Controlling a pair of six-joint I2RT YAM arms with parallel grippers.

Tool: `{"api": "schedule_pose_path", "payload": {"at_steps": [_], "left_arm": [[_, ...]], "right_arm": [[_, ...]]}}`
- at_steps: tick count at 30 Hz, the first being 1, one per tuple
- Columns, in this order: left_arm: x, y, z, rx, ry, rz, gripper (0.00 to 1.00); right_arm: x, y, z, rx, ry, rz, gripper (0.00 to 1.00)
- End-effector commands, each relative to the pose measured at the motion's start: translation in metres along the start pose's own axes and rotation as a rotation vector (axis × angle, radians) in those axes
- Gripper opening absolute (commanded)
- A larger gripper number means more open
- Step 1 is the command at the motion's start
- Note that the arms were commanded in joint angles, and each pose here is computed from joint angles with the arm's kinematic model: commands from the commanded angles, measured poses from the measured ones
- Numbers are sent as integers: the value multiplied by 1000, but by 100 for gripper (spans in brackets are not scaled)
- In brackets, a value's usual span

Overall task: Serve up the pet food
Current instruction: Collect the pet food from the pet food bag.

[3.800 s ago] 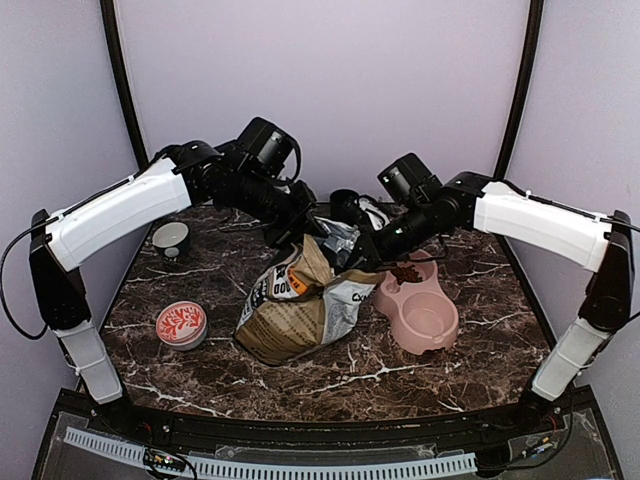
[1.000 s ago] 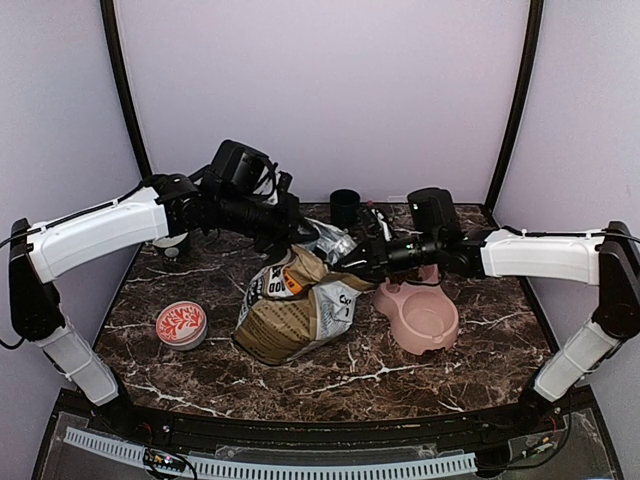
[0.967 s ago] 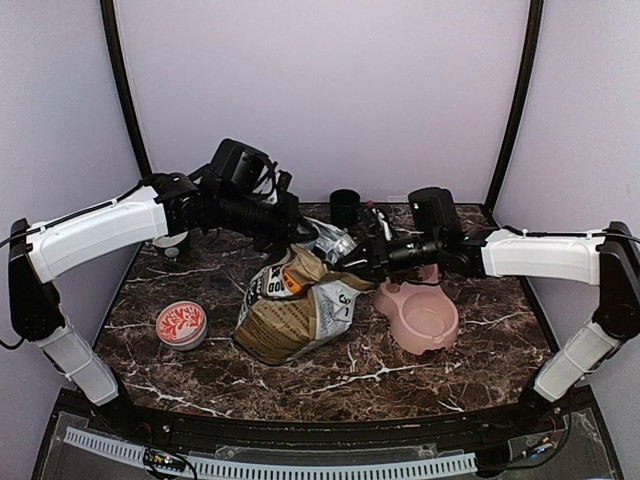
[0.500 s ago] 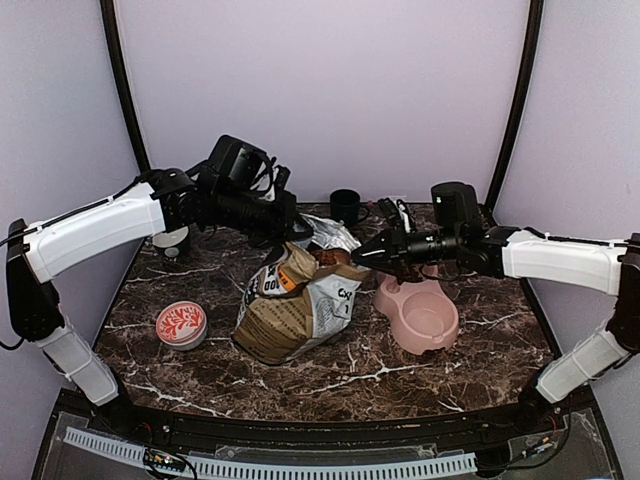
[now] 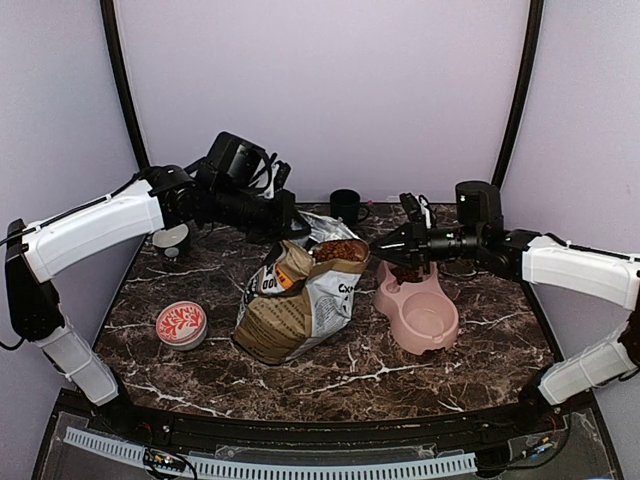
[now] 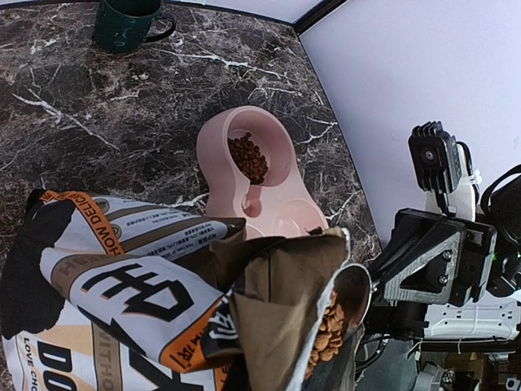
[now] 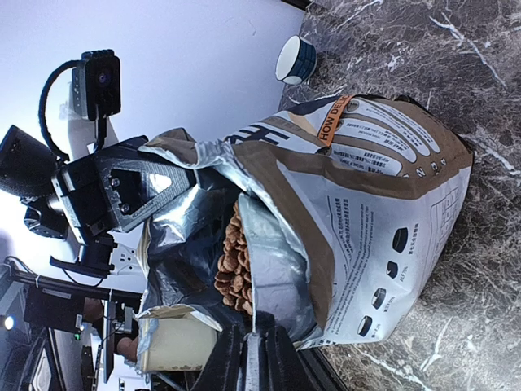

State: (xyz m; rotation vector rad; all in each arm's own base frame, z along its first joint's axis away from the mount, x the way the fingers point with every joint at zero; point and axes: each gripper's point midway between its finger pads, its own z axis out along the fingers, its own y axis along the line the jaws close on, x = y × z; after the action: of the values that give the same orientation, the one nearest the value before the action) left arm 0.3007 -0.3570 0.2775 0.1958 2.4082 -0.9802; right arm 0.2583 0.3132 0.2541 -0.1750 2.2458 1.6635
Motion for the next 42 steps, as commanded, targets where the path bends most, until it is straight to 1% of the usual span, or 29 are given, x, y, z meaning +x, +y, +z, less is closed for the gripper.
{"api": "schedule_pose_path", "payload": {"at_steps": [1,5,7,9,13,16,19,25,30,37,42], "left_arm": [[-8,13,-6,-64,-18,28,0],[-10,10,-8,-58,-17,37,0],[-10,10,-7,-57,-16,37,0],[-9,9,-7,-56,-15,37,0],[-9,11,-5,-63,-11,41,0],[-9,11,-4,-72,-6,48,0],[-10,11,-3,-76,-4,53,0],[-11,9,-1,-72,-2,59,0],[-11,11,-2,-82,2,61,0],[-11,9,-3,-71,3,62,0],[-10,9,-5,-71,3,65,0]], "right_arm": [[-20,12,-13,-40,-95,-23,0],[-21,15,-15,-50,-101,-26,0],[-22,18,-16,-45,-98,-52,0],[-24,12,-16,23,-88,-81,0],[-29,-4,-23,222,-72,-154,0],[-30,-2,-28,259,-66,-173,0],[-29,3,-30,253,-56,-179,0],[-24,8,-24,175,-43,-141,0],[-26,11,-26,181,-51,-144,0],[-15,20,-16,30,-24,-59,0],[-19,19,-18,34,-49,-50,0]]}}
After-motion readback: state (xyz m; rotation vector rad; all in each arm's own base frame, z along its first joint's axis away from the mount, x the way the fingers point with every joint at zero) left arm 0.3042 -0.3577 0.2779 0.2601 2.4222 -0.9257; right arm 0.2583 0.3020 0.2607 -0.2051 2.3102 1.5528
